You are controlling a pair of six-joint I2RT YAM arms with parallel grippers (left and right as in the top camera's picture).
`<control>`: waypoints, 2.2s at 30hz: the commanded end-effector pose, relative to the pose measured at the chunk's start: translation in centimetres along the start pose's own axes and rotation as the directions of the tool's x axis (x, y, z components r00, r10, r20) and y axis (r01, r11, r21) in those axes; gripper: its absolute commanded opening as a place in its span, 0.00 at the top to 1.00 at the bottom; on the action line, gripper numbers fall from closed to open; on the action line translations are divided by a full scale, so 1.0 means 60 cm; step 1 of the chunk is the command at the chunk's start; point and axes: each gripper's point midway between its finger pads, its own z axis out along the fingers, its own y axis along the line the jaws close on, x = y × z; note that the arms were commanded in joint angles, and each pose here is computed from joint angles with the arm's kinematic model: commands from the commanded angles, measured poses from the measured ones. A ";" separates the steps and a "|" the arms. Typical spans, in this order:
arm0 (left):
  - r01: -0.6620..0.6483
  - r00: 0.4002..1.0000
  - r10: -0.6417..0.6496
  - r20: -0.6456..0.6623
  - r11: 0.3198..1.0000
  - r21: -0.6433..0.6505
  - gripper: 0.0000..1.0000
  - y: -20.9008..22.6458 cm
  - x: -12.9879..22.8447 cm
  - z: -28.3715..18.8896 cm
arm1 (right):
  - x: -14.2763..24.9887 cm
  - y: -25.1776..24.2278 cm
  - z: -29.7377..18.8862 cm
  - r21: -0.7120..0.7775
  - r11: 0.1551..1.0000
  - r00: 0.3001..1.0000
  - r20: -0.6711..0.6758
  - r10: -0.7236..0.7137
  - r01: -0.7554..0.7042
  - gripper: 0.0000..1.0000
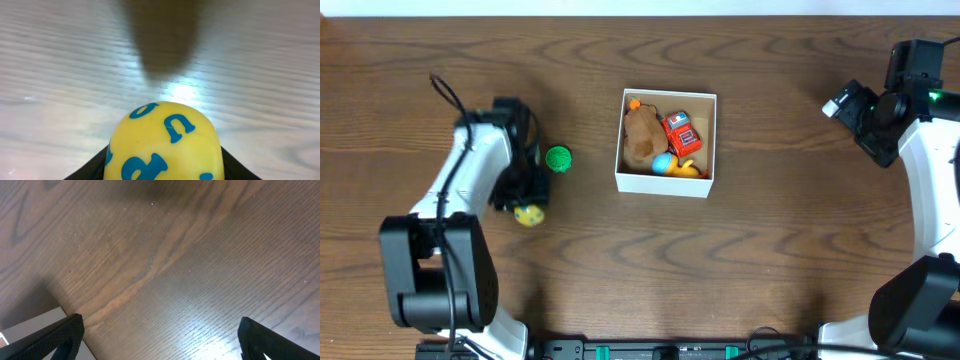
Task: Pack container
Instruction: 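Carry the yellow ball into the box and release it, then move the left gripper to the green spiky ball and grasp it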
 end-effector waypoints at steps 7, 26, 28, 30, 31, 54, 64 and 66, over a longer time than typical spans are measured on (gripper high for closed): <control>-0.221 0.858 0.204 0.471 0.975 -0.020 0.57 -0.110 -0.117 -0.264 | -0.009 -0.001 -0.009 -0.010 1.000 1.000 0.015 0.008 -0.008 0.01; -0.544 0.746 0.526 0.408 0.835 -0.082 0.57 -0.350 -0.131 -0.135 | -0.009 -0.001 -0.009 -0.010 1.000 1.000 0.015 0.008 -0.008 0.01; -0.558 0.747 0.544 0.382 0.826 -0.084 0.58 -0.356 -0.119 -0.126 | -0.009 -0.001 -0.009 -0.010 1.000 1.000 0.015 0.008 -0.008 0.01; -0.568 0.744 0.555 0.372 0.818 -0.086 0.55 -0.361 -0.111 -0.124 | -0.008 0.000 -0.009 -0.011 1.000 1.000 0.015 0.008 -0.008 0.01; -0.571 0.742 0.559 0.371 0.816 -0.086 0.49 -0.363 -0.108 -0.125 | -0.008 0.000 -0.009 -0.011 1.000 1.000 0.015 0.008 -0.008 0.01; -0.153 0.915 0.147 0.375 0.988 -0.015 0.04 -0.075 -0.145 -0.196 | -0.009 -0.001 -0.009 -0.010 1.000 1.000 0.015 0.008 -0.008 0.01; -0.104 0.972 0.089 0.218 0.993 0.058 0.21 -0.056 -0.179 -0.076 | -0.008 0.000 -0.009 -0.011 1.000 1.000 0.015 0.008 -0.008 0.01; -0.108 0.977 0.095 0.193 0.993 0.056 0.21 -0.060 -0.185 -0.054 | -0.008 0.000 -0.009 -0.011 1.000 1.000 0.015 0.008 -0.008 0.01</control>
